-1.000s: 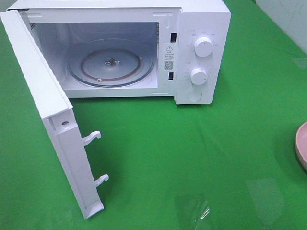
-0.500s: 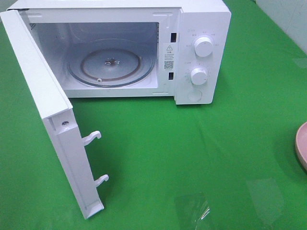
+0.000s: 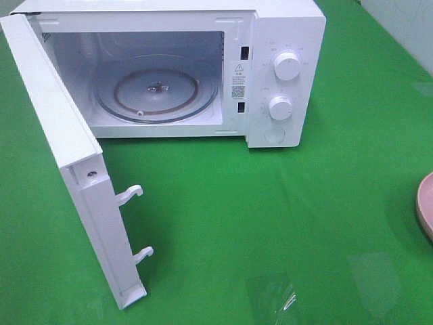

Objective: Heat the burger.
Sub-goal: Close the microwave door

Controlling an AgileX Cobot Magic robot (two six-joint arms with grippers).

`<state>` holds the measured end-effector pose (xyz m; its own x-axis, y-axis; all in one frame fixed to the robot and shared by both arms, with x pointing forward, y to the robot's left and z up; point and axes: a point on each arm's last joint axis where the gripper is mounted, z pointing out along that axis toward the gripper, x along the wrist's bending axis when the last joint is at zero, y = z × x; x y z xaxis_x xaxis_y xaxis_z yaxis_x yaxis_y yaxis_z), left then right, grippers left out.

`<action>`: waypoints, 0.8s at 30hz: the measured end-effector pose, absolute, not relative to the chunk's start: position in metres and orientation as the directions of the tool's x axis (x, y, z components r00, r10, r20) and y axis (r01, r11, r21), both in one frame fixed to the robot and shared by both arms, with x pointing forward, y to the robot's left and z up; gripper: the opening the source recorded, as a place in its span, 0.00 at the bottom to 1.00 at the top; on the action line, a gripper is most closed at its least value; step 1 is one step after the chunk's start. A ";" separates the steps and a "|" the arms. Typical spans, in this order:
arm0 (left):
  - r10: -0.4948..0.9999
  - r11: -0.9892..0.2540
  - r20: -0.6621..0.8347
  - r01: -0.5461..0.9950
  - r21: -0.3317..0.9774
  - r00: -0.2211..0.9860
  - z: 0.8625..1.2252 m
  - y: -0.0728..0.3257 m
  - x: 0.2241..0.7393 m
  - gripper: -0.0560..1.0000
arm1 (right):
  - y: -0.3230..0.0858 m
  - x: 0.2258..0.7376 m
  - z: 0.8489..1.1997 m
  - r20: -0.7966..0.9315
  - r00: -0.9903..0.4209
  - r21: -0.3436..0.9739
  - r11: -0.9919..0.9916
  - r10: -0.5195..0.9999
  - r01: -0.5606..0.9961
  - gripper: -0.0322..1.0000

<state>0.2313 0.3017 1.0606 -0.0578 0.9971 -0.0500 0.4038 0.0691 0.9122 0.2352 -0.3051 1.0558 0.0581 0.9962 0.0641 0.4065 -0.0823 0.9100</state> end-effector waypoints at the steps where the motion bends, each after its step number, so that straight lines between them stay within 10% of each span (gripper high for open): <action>1: 0.997 0.069 -0.050 0.404 0.912 -0.058 1.061 0.302 0.231 0.99 | -0.305 0.235 1.056 0.064 0.058 0.910 -0.082 0.996 0.406 0.77; 15: 0.996 0.019 0.007 0.292 0.956 -0.086 1.088 0.307 0.250 0.89 | -0.305 0.235 1.056 0.064 0.058 0.910 -0.082 0.996 0.406 0.77; 22: 0.997 0.004 0.020 0.295 0.956 -0.077 1.097 0.308 0.289 0.64 | -0.305 0.235 1.056 0.064 0.058 0.910 -0.082 0.996 0.406 0.77; 24: 0.997 0.003 0.020 0.321 0.947 -0.069 1.097 0.308 0.313 0.44 | -0.305 0.235 1.056 0.064 0.058 0.910 -0.082 0.996 0.406 0.77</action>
